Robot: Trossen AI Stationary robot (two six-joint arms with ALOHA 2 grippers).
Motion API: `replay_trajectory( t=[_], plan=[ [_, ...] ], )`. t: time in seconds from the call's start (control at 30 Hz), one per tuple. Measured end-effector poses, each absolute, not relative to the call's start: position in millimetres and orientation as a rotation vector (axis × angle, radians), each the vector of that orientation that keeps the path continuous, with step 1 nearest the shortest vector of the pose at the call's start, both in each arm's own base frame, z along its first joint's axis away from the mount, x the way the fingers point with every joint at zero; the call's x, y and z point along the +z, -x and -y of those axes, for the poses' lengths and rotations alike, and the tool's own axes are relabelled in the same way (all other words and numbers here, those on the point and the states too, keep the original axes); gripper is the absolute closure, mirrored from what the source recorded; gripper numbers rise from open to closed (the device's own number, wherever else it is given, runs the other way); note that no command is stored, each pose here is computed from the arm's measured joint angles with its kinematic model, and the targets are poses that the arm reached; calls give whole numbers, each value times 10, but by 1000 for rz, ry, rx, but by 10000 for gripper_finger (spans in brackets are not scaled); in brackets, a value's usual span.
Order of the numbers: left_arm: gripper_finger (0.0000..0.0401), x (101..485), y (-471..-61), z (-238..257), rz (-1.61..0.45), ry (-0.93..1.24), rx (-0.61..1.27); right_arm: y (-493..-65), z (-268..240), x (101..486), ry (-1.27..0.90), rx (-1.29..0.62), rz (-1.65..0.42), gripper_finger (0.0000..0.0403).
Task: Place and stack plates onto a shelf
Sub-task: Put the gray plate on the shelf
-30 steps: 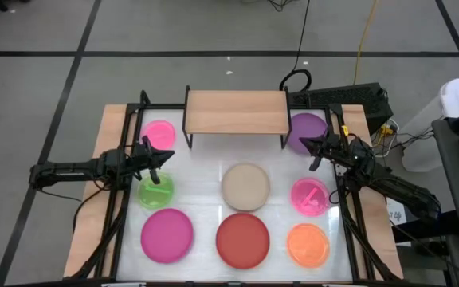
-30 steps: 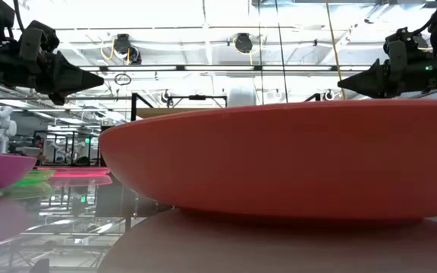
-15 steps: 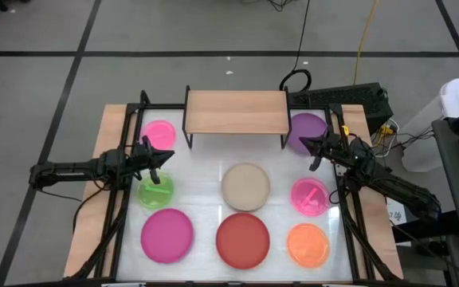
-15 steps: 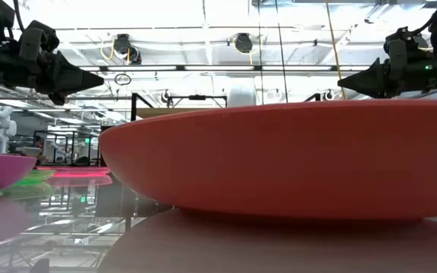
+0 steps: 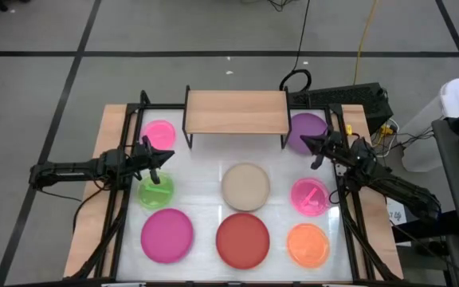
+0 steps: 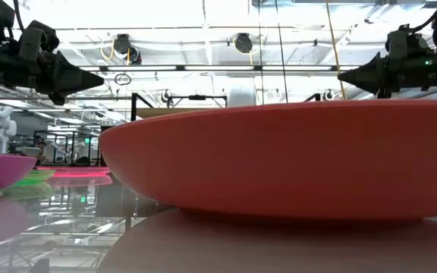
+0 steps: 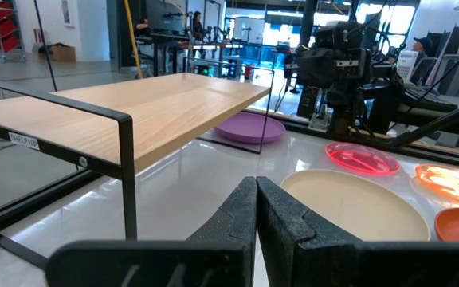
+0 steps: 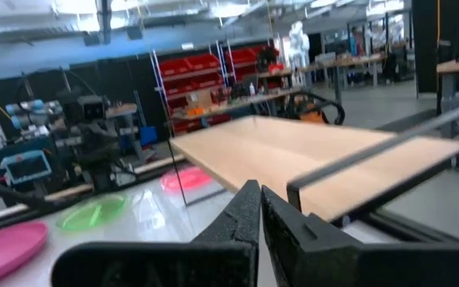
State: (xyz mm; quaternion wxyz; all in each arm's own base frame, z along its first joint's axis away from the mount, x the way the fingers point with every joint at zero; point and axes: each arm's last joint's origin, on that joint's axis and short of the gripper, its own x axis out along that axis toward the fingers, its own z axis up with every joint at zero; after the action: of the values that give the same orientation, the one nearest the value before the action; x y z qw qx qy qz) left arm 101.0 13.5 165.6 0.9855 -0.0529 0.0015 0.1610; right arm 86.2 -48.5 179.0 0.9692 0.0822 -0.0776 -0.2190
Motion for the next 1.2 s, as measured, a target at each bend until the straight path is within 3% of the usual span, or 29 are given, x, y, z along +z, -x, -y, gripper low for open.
replay_trajectory(
  t=[0.63, 1.2],
  plan=[
    [389, 1656, -1010, -135, -3, 106, 324, -832, 474, 1947, -137, -443, 322, 401],
    [389, 1656, -1009, -135, -3, 106, 323, -823, 490, 1948, -69, -516, 313, 401]
  ],
)
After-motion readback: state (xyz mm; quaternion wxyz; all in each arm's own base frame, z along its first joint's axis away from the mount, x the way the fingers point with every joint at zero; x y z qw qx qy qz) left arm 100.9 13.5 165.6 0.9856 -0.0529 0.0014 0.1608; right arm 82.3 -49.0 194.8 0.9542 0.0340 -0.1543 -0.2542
